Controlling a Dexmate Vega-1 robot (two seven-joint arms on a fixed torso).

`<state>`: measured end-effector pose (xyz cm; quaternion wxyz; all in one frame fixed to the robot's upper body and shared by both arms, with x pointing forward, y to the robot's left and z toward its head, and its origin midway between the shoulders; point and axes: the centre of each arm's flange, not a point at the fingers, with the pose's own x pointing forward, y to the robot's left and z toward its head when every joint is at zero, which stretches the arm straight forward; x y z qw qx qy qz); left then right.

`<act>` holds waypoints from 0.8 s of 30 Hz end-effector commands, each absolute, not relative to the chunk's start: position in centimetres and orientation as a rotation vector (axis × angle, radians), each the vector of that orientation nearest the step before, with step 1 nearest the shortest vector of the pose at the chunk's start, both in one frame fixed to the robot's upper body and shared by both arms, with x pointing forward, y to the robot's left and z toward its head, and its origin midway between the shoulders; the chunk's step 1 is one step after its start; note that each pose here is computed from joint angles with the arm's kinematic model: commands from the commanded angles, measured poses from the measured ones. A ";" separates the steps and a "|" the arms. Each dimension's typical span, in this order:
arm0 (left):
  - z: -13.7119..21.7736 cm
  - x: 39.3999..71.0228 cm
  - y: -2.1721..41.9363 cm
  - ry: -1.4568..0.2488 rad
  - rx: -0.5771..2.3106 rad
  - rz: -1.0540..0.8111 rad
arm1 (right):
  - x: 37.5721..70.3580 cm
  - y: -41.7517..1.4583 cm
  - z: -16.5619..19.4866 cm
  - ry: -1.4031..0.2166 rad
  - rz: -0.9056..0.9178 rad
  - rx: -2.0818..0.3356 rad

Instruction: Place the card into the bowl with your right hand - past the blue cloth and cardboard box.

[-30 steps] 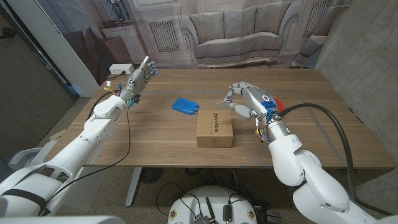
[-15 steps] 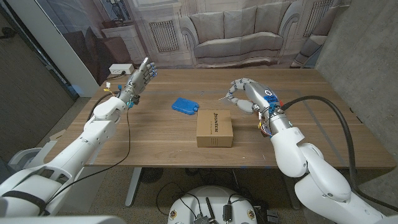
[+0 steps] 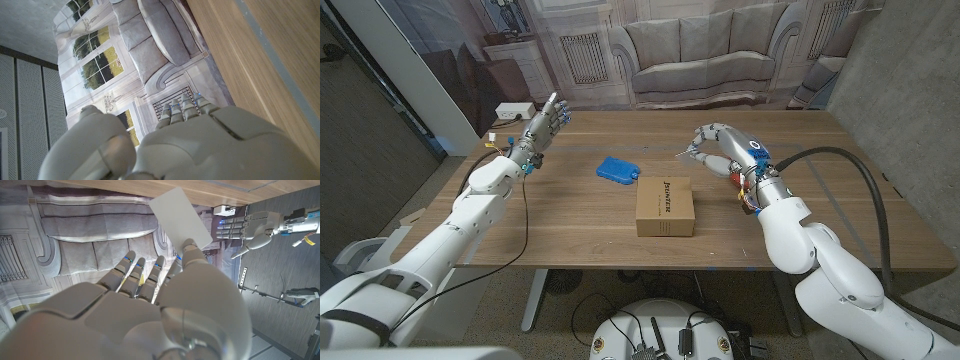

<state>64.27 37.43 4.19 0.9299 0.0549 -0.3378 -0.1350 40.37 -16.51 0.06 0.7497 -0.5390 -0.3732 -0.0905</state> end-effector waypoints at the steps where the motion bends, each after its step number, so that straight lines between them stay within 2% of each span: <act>1: 4.2 63.8 37.5 -0.698 0.117 -0.273 | 41.0 -17.6 0.5 -0.800 -0.227 -1.171; 24: 4.2 62.8 38.0 -0.705 0.131 -0.268 | 42.4 -19.9 1.3 -0.777 -0.307 -1.164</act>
